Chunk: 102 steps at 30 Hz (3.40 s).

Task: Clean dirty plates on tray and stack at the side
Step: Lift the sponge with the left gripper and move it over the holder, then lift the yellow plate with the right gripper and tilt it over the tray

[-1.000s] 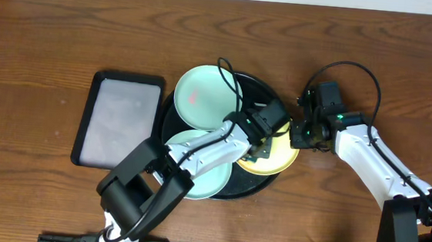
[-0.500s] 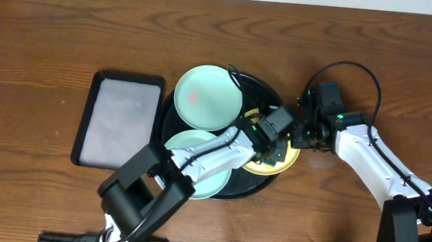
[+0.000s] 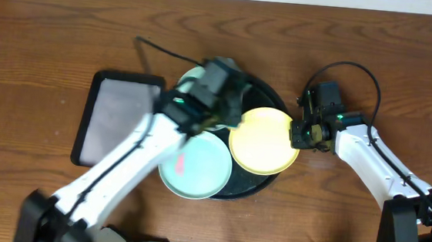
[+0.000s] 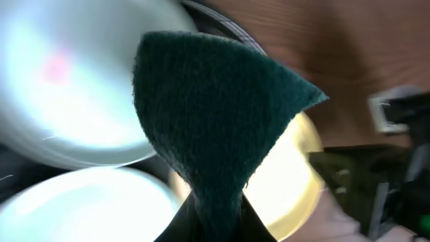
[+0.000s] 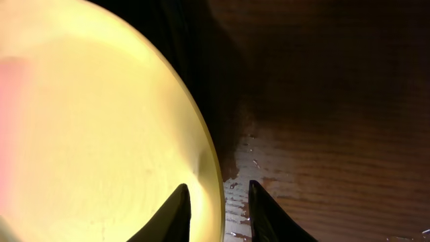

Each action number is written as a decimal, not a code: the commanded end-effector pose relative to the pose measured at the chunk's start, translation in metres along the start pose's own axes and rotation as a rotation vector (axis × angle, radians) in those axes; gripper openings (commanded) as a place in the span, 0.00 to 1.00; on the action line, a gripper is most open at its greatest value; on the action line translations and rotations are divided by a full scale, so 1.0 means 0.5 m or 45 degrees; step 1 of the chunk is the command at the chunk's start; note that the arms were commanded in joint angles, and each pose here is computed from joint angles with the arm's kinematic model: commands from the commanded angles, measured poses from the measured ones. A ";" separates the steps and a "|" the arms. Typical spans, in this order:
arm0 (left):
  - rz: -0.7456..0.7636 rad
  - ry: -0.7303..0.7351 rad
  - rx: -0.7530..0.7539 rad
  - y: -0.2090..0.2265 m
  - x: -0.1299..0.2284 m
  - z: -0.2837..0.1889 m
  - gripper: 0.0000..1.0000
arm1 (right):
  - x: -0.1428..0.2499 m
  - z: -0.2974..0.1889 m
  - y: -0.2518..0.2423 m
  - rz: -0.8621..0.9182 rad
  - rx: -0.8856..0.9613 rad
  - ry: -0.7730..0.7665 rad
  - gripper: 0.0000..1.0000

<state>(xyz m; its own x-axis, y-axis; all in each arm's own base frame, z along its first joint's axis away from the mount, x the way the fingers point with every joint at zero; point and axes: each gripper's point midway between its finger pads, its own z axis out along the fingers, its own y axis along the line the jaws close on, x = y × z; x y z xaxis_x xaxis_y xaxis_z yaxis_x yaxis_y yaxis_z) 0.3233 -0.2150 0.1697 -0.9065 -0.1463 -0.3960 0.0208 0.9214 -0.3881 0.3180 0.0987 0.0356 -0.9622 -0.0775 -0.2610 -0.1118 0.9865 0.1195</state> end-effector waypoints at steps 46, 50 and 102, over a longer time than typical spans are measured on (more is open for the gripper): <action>-0.274 -0.245 -0.460 0.401 0.010 -0.235 0.07 | -0.015 -0.030 -0.026 0.133 0.037 -0.018 0.01; -0.272 -0.379 -0.422 0.379 0.008 -0.289 0.08 | -0.042 -0.071 -0.018 0.177 0.017 -0.068 0.01; -0.302 -0.251 -0.532 0.399 0.105 -0.321 0.08 | -0.276 -0.064 0.689 -0.194 -0.422 -1.069 0.01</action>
<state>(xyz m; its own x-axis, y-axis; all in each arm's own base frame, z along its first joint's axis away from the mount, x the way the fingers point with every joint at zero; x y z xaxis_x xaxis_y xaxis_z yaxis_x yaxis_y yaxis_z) 0.2127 0.0157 0.2033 -0.7767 -0.3920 -0.4931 -0.3704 0.9173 -0.1459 0.3966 0.4159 0.1133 -0.5567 0.1054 -0.8240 -0.3450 0.8729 0.3448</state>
